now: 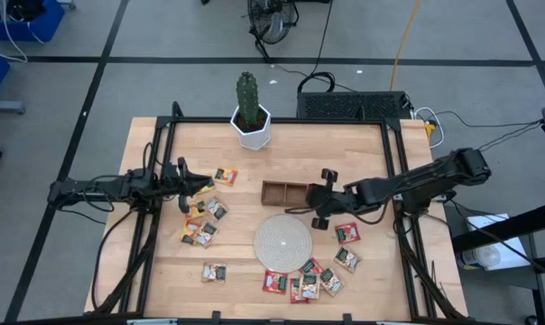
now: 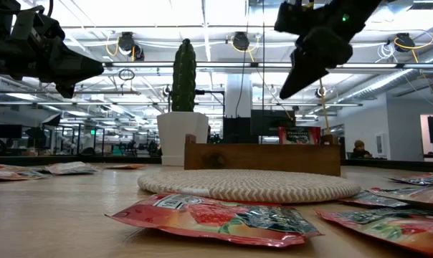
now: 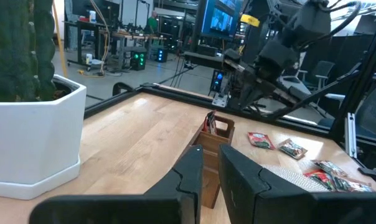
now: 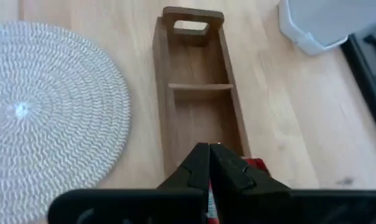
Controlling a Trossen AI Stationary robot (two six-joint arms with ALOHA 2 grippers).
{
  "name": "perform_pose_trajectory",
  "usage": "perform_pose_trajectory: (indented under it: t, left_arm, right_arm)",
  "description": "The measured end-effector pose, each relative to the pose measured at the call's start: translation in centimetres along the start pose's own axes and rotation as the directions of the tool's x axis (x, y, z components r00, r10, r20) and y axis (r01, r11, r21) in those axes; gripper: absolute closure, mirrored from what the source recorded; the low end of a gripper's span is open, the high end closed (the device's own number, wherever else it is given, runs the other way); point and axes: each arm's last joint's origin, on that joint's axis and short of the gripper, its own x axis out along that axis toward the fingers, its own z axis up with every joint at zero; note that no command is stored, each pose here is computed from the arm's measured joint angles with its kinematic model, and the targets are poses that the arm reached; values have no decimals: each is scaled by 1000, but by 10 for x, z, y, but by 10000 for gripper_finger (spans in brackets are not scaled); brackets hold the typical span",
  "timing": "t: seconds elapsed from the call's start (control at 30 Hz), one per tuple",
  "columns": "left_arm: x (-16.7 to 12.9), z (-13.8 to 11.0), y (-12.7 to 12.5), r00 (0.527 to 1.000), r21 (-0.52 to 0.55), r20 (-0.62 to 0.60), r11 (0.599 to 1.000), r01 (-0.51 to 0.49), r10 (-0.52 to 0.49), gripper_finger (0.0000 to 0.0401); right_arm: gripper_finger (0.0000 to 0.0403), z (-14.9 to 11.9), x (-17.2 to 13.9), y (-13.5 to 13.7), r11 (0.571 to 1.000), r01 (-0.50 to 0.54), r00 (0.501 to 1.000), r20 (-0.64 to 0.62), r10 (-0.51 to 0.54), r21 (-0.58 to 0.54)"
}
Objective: Pick & Place Tea
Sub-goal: Put the red tea bag into the right section of the wooden organizer
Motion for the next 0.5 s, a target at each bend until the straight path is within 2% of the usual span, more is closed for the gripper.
perform_pose_trajectory:
  t: [0.13, 0.27, 0.37, 0.5]
  left_arm:
    - [0, 0, 0, 1000, 0, 0, 1000, 0, 0, 350]
    - [0, 0, 0, 1000, 0, 0, 1000, 0, 0, 350]
    - [0, 0, 0, 1000, 0, 0, 1000, 0, 0, 350]
    - [0, 0, 0, 1000, 0, 0, 1000, 0, 0, 350]
  right_arm:
    - [374, -4, -2, 0, 993, 50, 998, -28, -54, -110]
    - [312, -13, -5, 4, 989, 24, 994, -99, -38, -145]
    - [254, -25, -10, 10, 992, -71, 976, -215, 48, -101]
    - [186, -43, -15, 19, 990, -136, 906, -401, 135, 25]
